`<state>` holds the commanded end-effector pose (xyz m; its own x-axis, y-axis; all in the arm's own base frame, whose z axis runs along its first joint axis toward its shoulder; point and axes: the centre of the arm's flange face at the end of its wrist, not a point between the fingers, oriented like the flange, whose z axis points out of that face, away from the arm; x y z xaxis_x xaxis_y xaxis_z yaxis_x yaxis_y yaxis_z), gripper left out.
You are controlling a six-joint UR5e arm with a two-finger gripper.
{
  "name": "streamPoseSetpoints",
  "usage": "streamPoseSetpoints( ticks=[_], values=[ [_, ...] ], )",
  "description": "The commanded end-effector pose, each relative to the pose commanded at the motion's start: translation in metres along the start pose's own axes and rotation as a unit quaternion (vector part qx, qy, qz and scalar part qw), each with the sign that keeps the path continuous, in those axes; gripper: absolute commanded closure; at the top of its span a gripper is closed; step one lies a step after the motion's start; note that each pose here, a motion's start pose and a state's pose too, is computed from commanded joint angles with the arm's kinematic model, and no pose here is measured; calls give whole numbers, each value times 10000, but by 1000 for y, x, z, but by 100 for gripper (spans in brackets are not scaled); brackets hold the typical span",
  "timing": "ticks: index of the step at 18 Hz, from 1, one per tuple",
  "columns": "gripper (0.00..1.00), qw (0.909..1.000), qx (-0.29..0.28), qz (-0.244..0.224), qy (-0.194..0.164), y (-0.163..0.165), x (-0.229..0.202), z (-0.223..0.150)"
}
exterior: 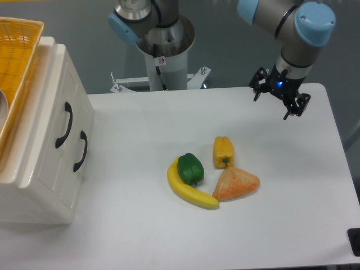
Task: Slide the top white drawer open
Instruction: 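Move the gripper across the table toward the upper drawer's black handle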
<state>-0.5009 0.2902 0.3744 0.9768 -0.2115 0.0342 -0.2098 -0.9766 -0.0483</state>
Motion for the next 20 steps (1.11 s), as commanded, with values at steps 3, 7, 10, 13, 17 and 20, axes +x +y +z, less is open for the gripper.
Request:
streamPoseSetpoints(
  ticks=[3,7,10,13,17,20],
  values=[
    [0,10000,14,-1,16,-1,1,-1],
    [0,9998,-28,-153,156,-11,10,14],
    [0,9995,-35,-173,246,-6,18,21],
    [0,9993,-45,-171,342,-13,38,27],
    [0,9965,50,-736,404,-43,54,30],
    [0,9932,82,-1081,416,-75,68,28]
  ],
)
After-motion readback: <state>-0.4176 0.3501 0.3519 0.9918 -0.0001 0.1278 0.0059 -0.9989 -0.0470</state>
